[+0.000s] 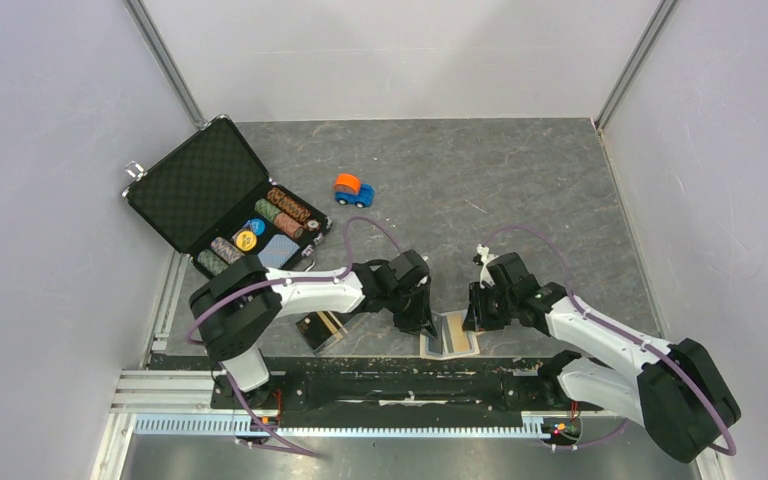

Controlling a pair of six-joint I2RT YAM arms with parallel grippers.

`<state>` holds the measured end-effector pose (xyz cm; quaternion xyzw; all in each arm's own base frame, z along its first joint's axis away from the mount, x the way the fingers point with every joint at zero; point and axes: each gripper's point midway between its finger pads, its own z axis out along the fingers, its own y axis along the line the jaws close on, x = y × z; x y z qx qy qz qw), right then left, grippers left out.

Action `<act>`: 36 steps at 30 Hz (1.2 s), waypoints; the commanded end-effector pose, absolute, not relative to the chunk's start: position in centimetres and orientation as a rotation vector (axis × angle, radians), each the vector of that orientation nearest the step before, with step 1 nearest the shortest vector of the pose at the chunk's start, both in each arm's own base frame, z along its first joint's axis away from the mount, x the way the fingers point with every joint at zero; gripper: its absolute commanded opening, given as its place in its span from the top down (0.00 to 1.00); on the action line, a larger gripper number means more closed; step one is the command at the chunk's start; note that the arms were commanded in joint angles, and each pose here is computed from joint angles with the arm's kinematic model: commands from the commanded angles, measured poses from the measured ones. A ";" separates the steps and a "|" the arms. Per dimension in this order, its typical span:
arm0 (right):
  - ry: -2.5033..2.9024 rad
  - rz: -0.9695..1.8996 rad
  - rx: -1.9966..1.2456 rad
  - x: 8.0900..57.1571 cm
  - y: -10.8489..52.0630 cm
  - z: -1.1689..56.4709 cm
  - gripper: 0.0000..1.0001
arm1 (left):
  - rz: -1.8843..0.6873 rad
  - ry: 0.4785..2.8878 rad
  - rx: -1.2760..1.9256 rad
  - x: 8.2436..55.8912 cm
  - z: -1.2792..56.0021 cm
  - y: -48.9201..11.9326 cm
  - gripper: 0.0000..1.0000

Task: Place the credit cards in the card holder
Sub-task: Close the card holder at the corner of the board.

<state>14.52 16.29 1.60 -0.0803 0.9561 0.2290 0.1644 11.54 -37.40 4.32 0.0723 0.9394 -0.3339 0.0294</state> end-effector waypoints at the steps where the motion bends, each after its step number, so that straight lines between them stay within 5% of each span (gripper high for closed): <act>1: 2.775 0.674 -0.292 12.9 16.2 1.0 0.74 | -0.831 2.880 0.272 12.7 6.2 -36.0 0.98; 13: 2.564 0.928 -0.328 15.8 20.4 6.4 0.54 | -0.285 2.953 0.432 13.2 7.0 -29.0 0.92; 20: 2.497 1.043 -0.279 16.2 21.7 8.5 0.53 | -0.427 2.958 0.493 13.4 7.6 -32.1 0.43; 22: 2.483 1.056 -0.272 16.3 21.9 9.0 0.53 | -0.519 2.954 0.507 13.4 7.9 -33.8 0.36; 30: 2.449 1.082 -0.264 16.6 21.4 9.8 0.53 | -0.878 2.965 0.444 12.1 7.1 -38.2 0.34; 36: 2.474 1.057 -0.244 16.2 20.5 8.5 0.55 | -0.845 2.987 0.368 12.1 4.7 -37.7 0.33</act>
